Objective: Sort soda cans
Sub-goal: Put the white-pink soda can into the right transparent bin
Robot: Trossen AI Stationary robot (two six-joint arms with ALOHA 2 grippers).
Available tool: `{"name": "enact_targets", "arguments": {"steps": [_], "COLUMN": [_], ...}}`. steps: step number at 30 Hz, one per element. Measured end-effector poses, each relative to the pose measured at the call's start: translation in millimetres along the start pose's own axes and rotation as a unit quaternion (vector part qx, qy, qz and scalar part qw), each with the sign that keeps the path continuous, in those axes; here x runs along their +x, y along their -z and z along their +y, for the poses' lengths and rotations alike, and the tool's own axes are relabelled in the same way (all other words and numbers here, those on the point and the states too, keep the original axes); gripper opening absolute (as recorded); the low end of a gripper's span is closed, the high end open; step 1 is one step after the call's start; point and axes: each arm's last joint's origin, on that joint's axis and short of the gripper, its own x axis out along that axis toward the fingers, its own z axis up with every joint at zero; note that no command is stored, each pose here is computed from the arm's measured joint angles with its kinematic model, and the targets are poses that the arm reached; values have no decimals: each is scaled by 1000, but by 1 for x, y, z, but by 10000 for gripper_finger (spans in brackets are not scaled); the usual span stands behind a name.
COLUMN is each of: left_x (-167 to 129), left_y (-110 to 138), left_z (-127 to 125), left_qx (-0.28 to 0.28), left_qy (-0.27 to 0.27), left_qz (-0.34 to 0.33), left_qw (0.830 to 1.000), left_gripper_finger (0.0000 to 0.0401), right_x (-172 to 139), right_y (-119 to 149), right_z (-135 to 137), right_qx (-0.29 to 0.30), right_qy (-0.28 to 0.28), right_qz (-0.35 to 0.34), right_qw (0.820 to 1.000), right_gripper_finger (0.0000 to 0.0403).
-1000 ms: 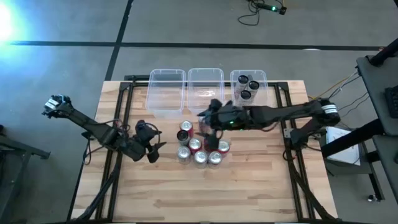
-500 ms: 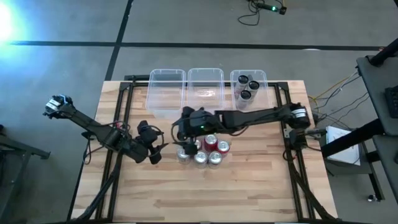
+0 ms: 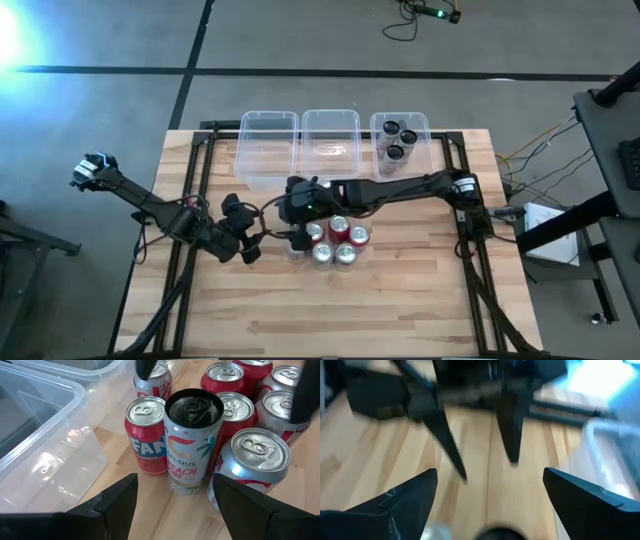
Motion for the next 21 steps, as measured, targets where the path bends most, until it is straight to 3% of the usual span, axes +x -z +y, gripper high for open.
{"name": "enact_targets", "arguments": {"steps": [10, 21], "left_x": [1, 1], "left_y": [-1, -3], "left_z": [0, -1], "left_qx": [-5, 2], "left_qy": [-6, -5], "left_qz": [-10, -17], "left_qw": [1000, 1000], "left_gripper_finger": [242, 242], "right_x": [3, 5], "right_y": [19, 28], "right_z": [-7, -2], "right_qx": [114, 146], "right_qy": [28, 59], "right_qz": [67, 99], "right_qw": [991, 983], "right_gripper_finger": [359, 358]}}
